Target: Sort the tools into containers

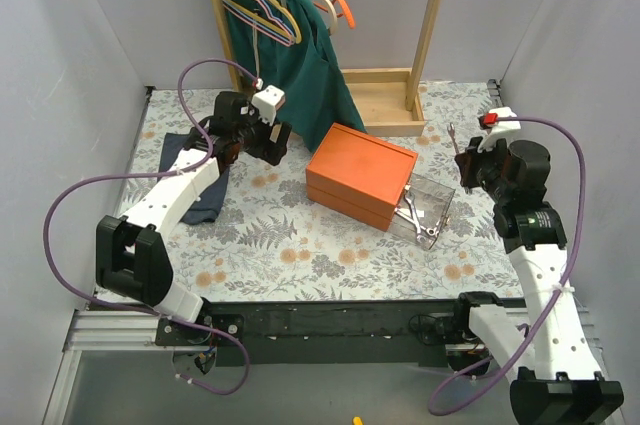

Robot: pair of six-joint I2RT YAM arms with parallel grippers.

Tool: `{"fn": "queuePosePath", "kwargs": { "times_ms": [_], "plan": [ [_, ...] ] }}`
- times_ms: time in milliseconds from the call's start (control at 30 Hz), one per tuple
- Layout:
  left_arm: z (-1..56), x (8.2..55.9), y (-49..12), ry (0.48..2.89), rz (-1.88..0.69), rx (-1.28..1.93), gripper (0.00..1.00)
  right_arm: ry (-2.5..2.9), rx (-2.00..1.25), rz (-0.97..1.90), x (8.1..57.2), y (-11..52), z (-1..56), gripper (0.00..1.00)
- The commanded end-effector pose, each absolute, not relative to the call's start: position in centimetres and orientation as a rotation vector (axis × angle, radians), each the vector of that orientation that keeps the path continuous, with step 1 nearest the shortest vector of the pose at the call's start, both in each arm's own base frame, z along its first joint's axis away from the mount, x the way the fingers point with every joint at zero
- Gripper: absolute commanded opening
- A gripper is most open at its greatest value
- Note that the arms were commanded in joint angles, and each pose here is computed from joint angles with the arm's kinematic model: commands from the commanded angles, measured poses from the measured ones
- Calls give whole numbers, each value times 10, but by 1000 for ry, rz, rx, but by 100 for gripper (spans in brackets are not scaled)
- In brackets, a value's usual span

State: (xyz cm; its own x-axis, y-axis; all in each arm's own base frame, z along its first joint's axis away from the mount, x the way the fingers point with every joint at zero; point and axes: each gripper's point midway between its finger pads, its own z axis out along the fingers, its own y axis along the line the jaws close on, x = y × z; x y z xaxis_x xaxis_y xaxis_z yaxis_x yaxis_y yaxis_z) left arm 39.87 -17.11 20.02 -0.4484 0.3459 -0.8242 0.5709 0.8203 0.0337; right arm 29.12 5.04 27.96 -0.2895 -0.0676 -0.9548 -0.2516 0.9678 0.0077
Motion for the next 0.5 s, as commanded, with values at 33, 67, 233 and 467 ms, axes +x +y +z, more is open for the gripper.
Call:
{"fn": "queuePosePath", "kwargs": {
  "times_ms": [33, 67, 233, 467],
  "plan": [
    [226, 404, -162, 2028, -271, 601, 86, 1977, -26, 259, 287, 33, 248, 1],
    [227, 402, -162, 2022, -273, 605, 86, 2004, 10, 279, 288, 30, 241, 1],
    [223, 390, -160, 2025, -282, 613, 86, 2122, 36, 373, 288, 38, 195, 1],
    [218, 382, -155, 2033, -278, 618, 86, 2285, -12, 632, 289, 70, 142, 1]
  ]
}}
